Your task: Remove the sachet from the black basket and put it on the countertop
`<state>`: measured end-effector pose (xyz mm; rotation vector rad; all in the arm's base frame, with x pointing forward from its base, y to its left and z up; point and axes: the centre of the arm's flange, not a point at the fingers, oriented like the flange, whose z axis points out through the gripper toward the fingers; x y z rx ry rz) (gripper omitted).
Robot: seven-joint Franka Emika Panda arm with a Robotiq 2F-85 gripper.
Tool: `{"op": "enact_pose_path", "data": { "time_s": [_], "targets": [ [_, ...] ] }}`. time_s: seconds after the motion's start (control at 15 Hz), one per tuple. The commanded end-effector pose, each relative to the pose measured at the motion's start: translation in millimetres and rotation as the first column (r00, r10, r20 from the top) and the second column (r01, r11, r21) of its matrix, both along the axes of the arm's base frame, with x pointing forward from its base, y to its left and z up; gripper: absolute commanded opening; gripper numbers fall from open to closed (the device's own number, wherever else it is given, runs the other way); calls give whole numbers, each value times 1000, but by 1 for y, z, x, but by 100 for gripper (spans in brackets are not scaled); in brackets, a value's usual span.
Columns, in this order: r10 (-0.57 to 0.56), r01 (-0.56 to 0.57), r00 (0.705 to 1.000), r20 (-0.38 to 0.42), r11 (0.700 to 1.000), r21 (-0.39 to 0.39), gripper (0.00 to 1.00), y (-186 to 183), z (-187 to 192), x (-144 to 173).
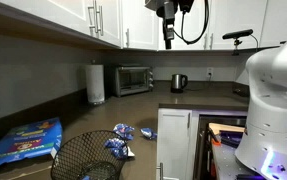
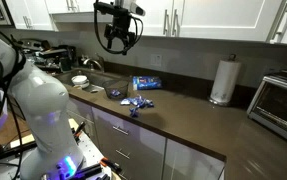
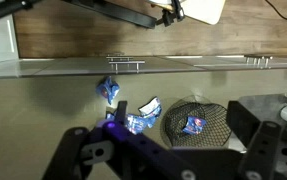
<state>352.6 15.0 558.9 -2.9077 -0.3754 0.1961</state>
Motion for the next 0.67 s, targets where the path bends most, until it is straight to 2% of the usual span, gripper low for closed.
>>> {"op": "enact_pose_path", "data": {
  "time_s": [0.0,0.33,0.6],
  "targets": [
    [0,0,1000,0,1000,0,100,0,0,0],
    [0,0,1000,0,1000,0,100,0,0,0],
    [3,-3,1000,11,999,-49,100,20,-29,23]
  ]
}}
